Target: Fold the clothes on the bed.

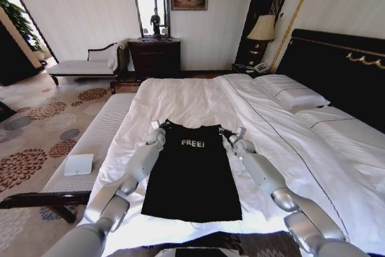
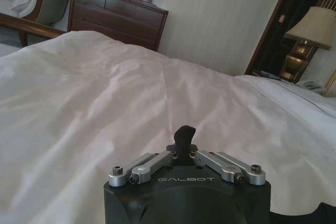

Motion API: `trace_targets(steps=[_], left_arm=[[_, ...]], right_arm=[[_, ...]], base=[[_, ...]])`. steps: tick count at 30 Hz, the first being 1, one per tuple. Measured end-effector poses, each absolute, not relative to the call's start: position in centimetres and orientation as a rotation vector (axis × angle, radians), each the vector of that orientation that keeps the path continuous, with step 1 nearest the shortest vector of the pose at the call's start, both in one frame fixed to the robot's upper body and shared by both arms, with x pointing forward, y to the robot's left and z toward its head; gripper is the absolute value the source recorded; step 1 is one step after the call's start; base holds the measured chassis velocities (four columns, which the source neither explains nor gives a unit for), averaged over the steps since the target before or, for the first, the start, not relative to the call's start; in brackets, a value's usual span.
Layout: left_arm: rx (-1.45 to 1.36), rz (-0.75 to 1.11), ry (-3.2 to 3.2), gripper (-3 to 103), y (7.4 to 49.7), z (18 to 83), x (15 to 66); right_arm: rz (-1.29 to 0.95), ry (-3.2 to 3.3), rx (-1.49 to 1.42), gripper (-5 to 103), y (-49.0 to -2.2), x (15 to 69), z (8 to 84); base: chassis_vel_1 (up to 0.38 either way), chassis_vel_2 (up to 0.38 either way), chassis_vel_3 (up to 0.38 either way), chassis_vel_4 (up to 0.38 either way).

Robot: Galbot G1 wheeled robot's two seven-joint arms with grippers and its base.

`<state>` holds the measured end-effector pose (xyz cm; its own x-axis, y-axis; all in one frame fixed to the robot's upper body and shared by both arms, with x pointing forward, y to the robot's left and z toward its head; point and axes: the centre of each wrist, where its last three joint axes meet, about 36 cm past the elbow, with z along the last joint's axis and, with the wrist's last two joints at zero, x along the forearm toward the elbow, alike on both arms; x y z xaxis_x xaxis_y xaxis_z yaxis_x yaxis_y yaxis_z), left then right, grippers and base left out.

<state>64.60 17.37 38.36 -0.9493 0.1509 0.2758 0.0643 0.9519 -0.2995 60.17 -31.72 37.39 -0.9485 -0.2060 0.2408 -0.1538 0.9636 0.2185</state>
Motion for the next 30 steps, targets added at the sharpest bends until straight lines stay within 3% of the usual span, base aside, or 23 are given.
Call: trace_targets(steps=[6,16,26,30], left_arm=[[-0.173,0.412,-2.796,2,18.6,36.5,60.4],[-0.167,0.437,-2.807,2,20.5,34.7,52.1],[-0.187,0.374,-2.819,2,20.7,32.1,43.2],[-0.183,0.350,-2.821,2,21.7,31.6,40.1]], right_arm=[[-0.254,-2.908,0.283,1,-31.7,57.2,38.1],[-0.135,-2.876,0.305,1,-31.0,47.3,32.9],[-0.187,-2.896,0.316,1,-29.0,40.9,32.1],[-0.196,-2.881,0.338,1,-27.6,35.8,30.8]], base=[[0.000,0.000,0.000,0.000],[0.000,0.000,0.000,0.000],[0.000,0.000,0.000,0.000],[0.000,0.000,0.000,0.000]])
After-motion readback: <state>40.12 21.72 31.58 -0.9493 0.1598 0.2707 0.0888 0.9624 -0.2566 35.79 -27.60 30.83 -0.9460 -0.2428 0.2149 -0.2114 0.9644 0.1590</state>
